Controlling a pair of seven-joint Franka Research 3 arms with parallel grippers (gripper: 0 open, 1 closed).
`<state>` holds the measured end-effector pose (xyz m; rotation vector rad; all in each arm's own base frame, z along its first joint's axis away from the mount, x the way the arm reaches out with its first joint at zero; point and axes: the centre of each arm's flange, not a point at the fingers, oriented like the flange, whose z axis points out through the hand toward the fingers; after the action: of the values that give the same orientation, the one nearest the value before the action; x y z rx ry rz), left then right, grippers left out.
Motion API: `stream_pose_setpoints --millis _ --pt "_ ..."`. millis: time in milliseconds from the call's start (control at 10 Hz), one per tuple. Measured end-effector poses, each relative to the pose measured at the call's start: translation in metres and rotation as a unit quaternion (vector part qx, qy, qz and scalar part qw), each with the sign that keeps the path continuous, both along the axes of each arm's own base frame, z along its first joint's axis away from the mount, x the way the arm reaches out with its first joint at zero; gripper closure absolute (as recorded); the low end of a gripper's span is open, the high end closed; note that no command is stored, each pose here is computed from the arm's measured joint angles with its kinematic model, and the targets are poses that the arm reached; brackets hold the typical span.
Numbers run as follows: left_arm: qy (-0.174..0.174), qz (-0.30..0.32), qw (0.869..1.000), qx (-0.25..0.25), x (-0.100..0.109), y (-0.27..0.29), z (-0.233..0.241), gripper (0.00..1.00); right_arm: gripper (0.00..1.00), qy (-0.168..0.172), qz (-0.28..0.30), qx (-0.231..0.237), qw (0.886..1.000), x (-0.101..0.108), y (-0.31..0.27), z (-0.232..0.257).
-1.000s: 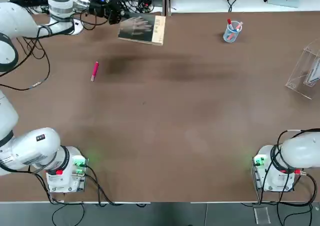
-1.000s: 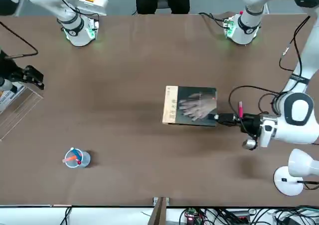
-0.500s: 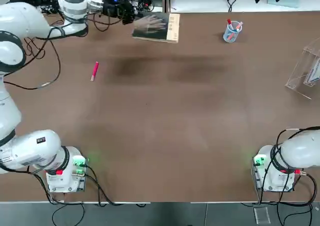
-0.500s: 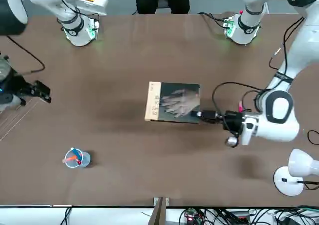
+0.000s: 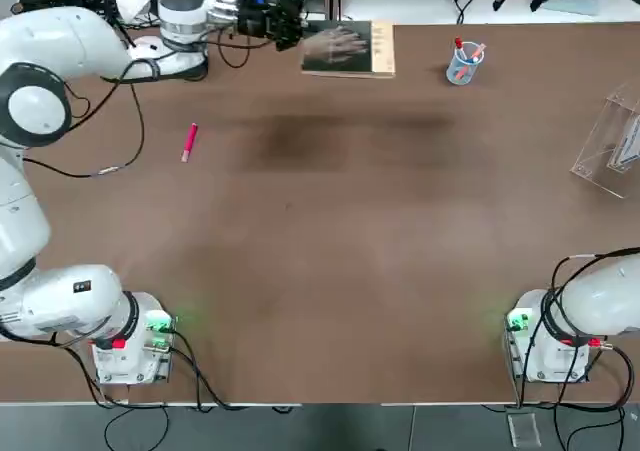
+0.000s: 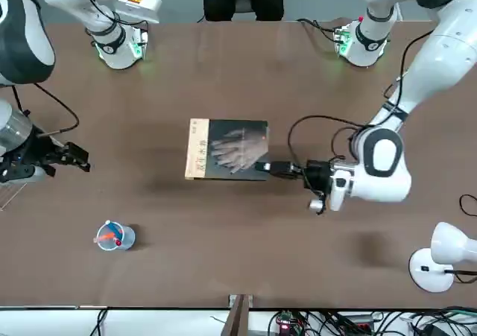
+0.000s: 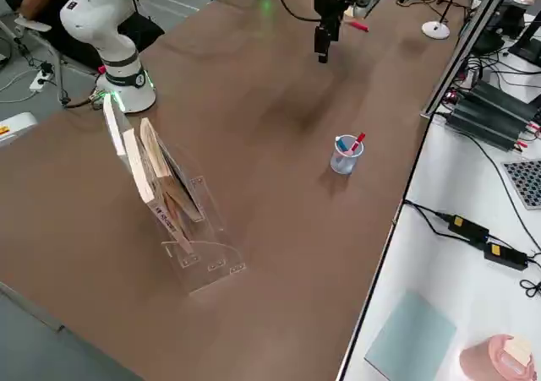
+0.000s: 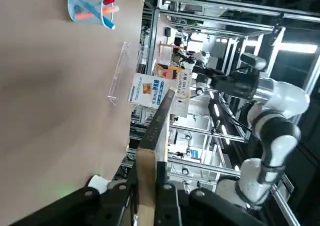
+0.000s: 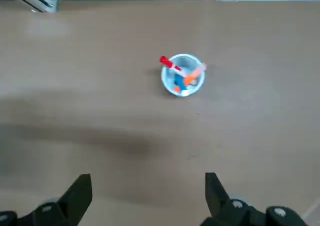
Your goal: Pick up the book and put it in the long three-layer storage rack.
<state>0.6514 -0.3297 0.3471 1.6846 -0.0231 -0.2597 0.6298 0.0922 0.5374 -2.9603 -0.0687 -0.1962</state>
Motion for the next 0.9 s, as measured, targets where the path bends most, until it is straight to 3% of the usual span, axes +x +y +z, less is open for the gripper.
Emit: stream_pose_setpoints --millis 400,900 --pt "-0.009 0.014 0.999 0.028 -0.020 -0.053 -0.008 1.00 0.00 0.019 -0.042 0.117 0.992 0.006 -0.012 -0.006" --pt "0.027 0.031 0.999 0.024 -0.045 -0.100 -0.028 1.00 0.00 0.050 -0.034 0.219 0.974 0.010 -0.051 -0.043"
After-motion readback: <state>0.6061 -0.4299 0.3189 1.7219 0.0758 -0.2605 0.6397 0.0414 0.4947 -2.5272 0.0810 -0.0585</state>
